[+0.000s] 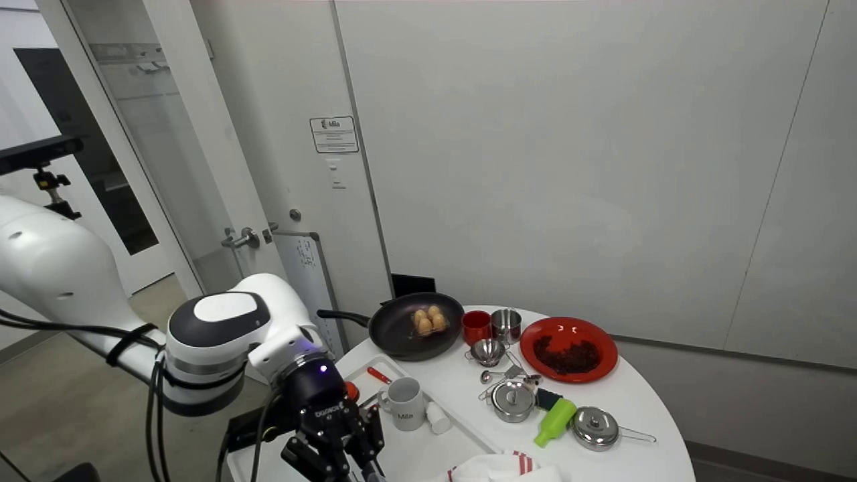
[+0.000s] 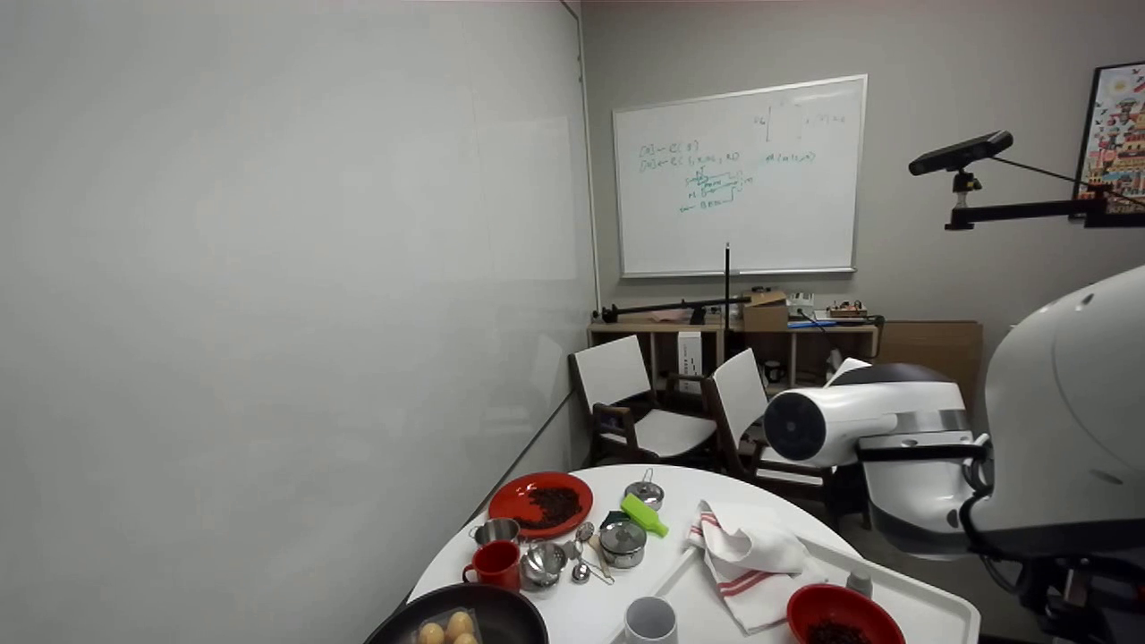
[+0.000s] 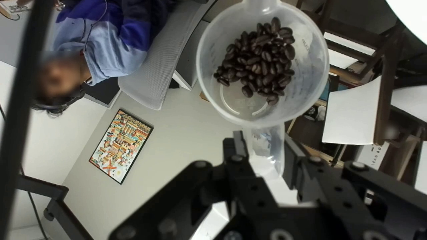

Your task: Pour the contents in the clear jug into the red bowl

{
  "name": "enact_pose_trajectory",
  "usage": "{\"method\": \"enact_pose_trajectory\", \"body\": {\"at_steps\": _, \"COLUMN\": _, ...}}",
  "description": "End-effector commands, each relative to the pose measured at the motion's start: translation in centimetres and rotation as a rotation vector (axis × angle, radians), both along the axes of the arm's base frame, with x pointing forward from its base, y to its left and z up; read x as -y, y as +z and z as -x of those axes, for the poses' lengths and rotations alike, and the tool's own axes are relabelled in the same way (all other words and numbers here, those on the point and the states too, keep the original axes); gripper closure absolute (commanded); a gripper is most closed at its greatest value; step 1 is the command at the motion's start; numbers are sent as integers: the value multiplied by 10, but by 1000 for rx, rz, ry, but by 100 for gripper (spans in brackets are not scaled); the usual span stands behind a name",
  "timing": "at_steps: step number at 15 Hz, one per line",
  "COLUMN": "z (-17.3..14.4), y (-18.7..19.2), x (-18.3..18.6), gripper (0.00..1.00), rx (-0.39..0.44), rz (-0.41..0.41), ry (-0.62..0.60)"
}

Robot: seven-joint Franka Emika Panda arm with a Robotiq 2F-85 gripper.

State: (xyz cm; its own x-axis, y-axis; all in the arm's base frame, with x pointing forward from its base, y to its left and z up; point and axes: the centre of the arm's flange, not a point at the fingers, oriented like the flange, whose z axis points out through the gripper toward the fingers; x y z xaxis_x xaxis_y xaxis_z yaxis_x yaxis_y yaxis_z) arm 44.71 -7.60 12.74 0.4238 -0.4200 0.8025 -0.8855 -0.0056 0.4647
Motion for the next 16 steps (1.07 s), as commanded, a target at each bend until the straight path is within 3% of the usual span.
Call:
{"method": "enact_pose_trajectory", "body": {"at_steps": 1, "z": -18, "y": 3, "x": -12, "gripper": 92, "rx": -9, "rz": 11, "ry": 54}}
{"method": "enact_pose_trajectory", "body": {"at_steps": 8, "z": -58, "y": 2, "x": -47, "gripper": 92, "rx": -16, "rz": 36, "ry": 163}}
{"method": "enact_pose_trajectory", "body": {"at_steps": 16, "z": -65, "y": -4, "x": -57, "gripper": 92, "rx": -30, "rz": 137, "ry": 194}}
